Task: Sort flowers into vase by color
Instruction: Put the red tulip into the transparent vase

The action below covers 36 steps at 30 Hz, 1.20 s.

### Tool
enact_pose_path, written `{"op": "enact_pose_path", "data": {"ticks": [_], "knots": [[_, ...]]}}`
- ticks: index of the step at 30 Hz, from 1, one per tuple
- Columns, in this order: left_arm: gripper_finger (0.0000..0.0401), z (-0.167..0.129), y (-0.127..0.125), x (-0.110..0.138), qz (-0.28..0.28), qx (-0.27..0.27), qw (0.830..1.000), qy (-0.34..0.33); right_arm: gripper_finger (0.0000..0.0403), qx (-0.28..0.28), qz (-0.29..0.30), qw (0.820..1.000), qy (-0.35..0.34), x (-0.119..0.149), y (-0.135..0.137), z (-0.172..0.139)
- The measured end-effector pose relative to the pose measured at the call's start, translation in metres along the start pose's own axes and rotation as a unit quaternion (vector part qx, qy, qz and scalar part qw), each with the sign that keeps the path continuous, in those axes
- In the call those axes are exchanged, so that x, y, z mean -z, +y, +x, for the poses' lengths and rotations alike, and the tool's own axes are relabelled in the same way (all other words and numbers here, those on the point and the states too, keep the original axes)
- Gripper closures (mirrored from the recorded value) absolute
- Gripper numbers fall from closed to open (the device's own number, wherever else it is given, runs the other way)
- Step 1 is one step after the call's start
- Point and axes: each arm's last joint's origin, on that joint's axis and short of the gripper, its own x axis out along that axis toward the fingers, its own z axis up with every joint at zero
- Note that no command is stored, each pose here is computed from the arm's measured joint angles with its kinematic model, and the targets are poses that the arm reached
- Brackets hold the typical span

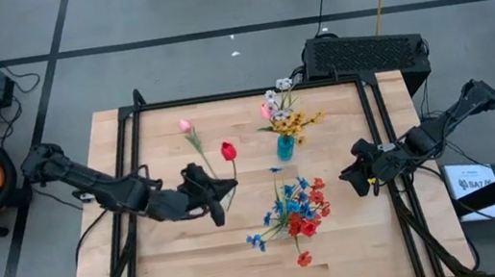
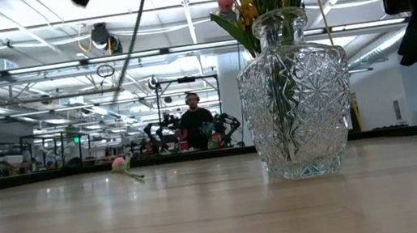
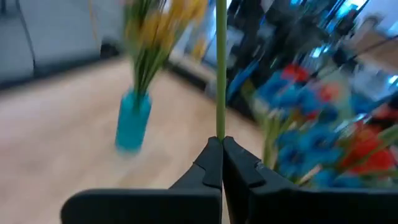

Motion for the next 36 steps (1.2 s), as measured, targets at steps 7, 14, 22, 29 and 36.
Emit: {"op": "enact_pose_path", "data": {"ticks": [7,14,22,29,36], "knots": [[0.0401,-0.017,-0.018,-0.004,0.085,-0.02,0.993,-0.082,0.031,-0.001,0.011,1.0,0.0,0.0,0.0,0.0],[0.0401,-0.02,-0.041,0.032,0.07,-0.026,0.99,-0.12,0.031,-0.001,0.013,1.0,0.0,0.0,0.0,0.0],[0.0401,0.003,-0.066,0.074,0.058,-0.028,0.981,-0.183,0.031,0.0,0.013,1.0,0.001,0.0,0.0,0.0],[0.0401,0.014,-0.072,0.069,0.047,0.085,0.953,-0.285,0.031,0.0,0.026,1.0,0.001,0.0,0.0,0.0],[0.0401,0.02,-0.07,0.068,0.031,0.127,0.943,-0.304,0.031,0.0,0.026,1.0,0.001,0.0,0.0,0.0]]}}
